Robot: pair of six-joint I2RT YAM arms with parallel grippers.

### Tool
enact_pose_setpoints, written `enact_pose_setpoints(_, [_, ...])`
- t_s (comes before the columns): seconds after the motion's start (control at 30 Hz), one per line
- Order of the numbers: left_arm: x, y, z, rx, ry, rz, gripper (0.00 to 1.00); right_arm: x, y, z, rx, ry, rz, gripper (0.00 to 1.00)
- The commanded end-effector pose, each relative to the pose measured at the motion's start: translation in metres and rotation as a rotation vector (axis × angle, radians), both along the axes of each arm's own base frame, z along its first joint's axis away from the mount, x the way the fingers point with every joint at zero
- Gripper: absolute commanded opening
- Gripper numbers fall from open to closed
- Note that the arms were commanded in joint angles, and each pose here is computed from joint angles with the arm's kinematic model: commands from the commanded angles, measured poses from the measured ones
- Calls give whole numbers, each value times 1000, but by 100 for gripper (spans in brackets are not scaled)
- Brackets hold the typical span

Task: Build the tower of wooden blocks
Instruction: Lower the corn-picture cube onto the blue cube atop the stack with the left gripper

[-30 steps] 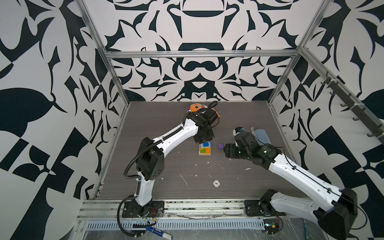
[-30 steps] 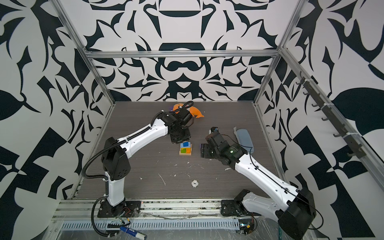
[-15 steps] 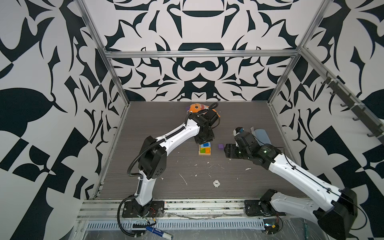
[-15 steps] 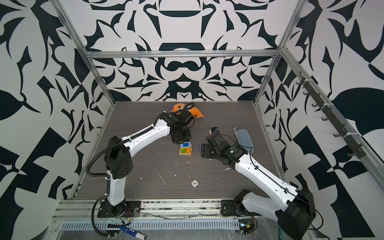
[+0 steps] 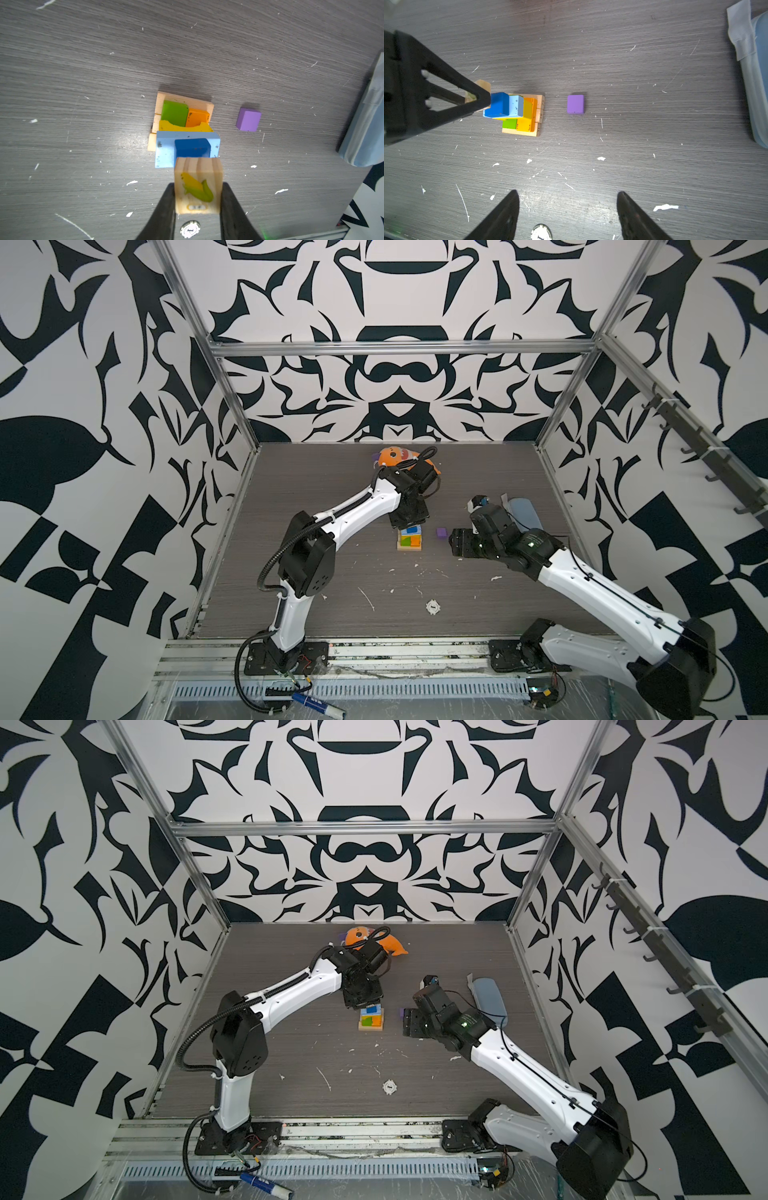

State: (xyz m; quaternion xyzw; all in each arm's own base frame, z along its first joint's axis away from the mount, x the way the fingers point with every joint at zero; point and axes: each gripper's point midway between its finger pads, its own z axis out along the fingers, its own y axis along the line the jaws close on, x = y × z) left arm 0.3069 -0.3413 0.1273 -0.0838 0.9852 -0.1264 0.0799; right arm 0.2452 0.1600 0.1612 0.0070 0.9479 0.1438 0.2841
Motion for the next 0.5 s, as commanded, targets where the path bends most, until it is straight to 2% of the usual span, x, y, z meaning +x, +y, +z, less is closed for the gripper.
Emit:
enact_pose_setpoints(0.0, [-7, 6, -14, 51, 36, -2, 34, 1, -3, 5, 6, -23, -2, 78])
enact_pose_setpoints(0.47, [-8, 7, -21, 72, 46, -6, 34, 1, -3, 4, 12, -19, -2, 78])
